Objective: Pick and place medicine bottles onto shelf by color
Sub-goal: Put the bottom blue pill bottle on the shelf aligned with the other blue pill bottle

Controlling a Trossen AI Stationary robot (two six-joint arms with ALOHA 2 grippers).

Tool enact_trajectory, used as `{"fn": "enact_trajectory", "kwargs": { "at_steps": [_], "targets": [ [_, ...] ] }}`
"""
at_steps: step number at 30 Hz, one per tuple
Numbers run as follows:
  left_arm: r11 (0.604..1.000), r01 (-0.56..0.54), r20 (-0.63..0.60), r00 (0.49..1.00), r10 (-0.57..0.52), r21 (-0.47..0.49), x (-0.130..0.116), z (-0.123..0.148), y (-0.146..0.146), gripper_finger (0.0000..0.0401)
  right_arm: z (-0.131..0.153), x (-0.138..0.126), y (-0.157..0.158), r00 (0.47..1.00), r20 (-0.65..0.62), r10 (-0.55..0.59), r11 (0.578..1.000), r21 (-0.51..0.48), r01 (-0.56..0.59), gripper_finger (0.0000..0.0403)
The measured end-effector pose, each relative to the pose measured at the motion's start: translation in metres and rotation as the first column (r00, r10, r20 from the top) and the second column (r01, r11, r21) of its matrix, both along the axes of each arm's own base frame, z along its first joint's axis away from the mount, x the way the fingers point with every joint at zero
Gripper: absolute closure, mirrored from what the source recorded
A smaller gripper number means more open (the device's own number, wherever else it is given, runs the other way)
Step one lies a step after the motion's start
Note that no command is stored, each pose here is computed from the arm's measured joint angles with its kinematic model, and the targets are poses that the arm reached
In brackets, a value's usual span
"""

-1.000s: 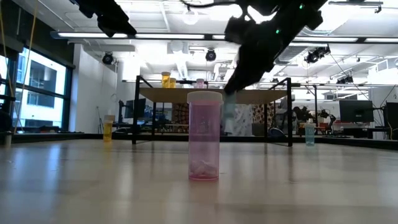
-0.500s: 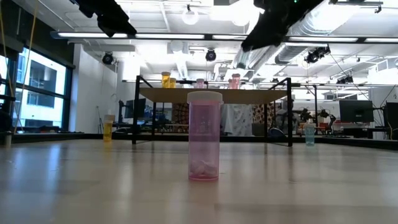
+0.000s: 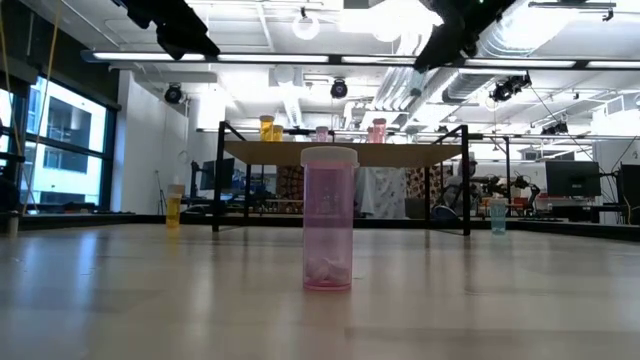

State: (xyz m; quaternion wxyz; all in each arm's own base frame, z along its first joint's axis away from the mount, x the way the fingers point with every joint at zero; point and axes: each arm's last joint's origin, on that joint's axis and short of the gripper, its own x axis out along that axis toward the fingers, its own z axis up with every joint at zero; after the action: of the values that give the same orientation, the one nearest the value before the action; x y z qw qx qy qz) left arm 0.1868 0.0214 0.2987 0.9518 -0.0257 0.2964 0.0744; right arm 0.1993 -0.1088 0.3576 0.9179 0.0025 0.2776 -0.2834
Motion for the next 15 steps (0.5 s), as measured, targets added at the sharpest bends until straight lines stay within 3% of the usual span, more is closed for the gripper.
{"fn": "enact_trajectory", "kwargs": {
  "at_steps": [4,15],
  "targets": [
    [1.000,-0.001,0.000,1.000,0.001,-0.001,0.000,0.000,0.000,0.0178,-0.011,-0.003,-0.013,0.998,-0.042,-0.043,0.996,0.079,0.046,0.0299],
    [1.000,-0.001,0.000,1.000,0.001,-0.001,0.000,0.000,0.000,0.0178,-0.040,0.014,-0.038,0.989,-0.138,-0.051,0.983,0.168,0.074,0.0299]
  ]
}}
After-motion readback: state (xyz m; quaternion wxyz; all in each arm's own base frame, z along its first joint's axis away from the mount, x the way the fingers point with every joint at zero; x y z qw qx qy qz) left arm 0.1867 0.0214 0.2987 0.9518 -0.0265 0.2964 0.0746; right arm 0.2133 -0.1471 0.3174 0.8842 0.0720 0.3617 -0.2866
